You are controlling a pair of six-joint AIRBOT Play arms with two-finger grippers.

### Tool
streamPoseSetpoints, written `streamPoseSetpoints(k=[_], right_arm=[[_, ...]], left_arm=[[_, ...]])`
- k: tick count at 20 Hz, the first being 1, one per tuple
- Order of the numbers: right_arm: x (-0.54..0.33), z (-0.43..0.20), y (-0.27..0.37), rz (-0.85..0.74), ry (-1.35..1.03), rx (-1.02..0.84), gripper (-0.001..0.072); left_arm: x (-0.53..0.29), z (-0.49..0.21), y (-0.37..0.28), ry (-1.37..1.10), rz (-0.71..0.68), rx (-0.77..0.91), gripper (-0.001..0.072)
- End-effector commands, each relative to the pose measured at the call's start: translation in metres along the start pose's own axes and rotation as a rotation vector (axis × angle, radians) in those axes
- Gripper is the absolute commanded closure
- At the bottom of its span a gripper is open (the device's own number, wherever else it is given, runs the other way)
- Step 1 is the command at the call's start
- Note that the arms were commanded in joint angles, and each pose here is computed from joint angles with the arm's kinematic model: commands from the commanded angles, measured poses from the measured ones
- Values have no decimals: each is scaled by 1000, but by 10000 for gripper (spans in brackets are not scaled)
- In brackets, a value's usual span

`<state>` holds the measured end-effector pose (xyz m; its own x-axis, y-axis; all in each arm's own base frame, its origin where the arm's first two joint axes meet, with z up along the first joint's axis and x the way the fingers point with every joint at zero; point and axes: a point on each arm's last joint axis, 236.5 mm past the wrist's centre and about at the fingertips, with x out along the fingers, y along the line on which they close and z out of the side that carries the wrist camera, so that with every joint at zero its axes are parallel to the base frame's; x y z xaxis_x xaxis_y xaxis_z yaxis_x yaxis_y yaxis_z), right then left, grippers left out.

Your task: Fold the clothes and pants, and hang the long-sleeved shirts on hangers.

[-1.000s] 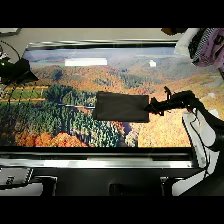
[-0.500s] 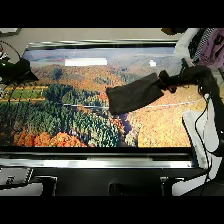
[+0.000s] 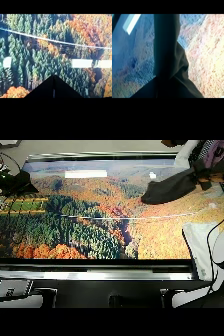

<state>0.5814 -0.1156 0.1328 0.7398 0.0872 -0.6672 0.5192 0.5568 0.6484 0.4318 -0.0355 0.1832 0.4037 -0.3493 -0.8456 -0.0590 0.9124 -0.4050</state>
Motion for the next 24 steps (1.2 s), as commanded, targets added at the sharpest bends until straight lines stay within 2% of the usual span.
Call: streamPoseSetpoints(k=[1,7,11,24], right_arm=[[-30,48,-37,-45,-94,202,680],[-103,66,-103,-309,-195,337,680],[-146,63,-103,-365,-246,354,679],[-197,-17,-160,-728,31,340,678]], left_arm=[[0,0,0,0,0,-1,693],[0,0,0,0,0,-1,693],[0,0,0,1,0,-1,692],[0,0,0,1,0,-1,693]])
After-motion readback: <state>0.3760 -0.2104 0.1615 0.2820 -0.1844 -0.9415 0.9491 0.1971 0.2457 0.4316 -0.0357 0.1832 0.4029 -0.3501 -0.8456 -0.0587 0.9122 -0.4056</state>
